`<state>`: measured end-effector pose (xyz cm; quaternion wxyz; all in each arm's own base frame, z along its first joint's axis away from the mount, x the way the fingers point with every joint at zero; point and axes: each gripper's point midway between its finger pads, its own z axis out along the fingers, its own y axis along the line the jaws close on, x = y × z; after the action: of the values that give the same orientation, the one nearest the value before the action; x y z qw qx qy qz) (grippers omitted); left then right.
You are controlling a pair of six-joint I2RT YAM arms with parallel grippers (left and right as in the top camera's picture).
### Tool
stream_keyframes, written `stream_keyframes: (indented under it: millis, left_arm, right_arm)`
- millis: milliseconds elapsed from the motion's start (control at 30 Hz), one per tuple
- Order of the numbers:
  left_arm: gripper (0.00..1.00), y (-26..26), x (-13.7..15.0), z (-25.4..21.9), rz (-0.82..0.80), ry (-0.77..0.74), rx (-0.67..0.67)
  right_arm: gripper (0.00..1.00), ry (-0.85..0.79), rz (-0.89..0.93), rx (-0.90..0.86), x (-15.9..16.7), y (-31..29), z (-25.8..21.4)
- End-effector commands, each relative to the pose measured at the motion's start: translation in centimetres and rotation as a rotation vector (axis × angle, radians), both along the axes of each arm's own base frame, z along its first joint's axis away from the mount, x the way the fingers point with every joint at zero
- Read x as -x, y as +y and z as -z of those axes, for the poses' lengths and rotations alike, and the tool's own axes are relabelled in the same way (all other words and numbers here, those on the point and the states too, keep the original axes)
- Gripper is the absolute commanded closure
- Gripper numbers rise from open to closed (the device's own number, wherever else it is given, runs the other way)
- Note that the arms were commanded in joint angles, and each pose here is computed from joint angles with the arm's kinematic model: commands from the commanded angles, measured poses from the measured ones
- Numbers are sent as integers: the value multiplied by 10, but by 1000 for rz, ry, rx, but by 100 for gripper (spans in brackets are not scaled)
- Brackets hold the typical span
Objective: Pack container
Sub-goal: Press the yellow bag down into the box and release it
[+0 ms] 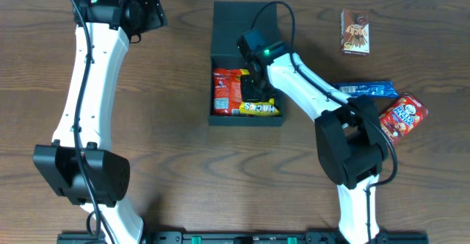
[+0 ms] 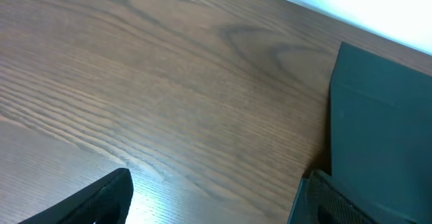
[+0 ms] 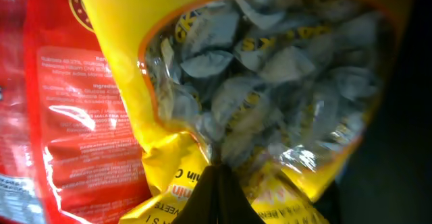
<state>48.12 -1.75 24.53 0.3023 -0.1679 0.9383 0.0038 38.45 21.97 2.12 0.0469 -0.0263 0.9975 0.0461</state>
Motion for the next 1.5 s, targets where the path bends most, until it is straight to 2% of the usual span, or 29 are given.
stream_keyframes:
  millis: [0, 133, 300, 367, 967, 1167, 1333, 1467]
  left_arm:
    - [17, 1, 0, -7, 15, -9, -8]
    - [17, 1, 2, -5, 15, 2, -9]
    - [17, 2, 7, -2, 15, 26, -11]
    - [17, 2, 7, -2, 15, 28, -11]
    - [17, 2, 7, -2, 16, 28, -11]
    - [17, 2, 7, -2, 15, 28, -12]
    - [17, 2, 7, -2, 15, 28, -12]
    - [17, 2, 7, -2, 16, 28, -12]
  right_arm:
    - [98, 49, -58, -13, 15, 4, 14]
    - [98, -3, -88, -34, 2, 8, 2]
    - [99, -217, -27, -43, -46, -6, -69]
    - [98, -247, -15, -40, -53, -11, -74]
    - [98, -168, -35, -1, -57, 1, 8]
    - [98, -187, -26, 29, -63, -4, 16]
    - [99, -227, -14, 14, -69, -6, -21]
    - [99, -346, 2, -37, -80, -10, -97]
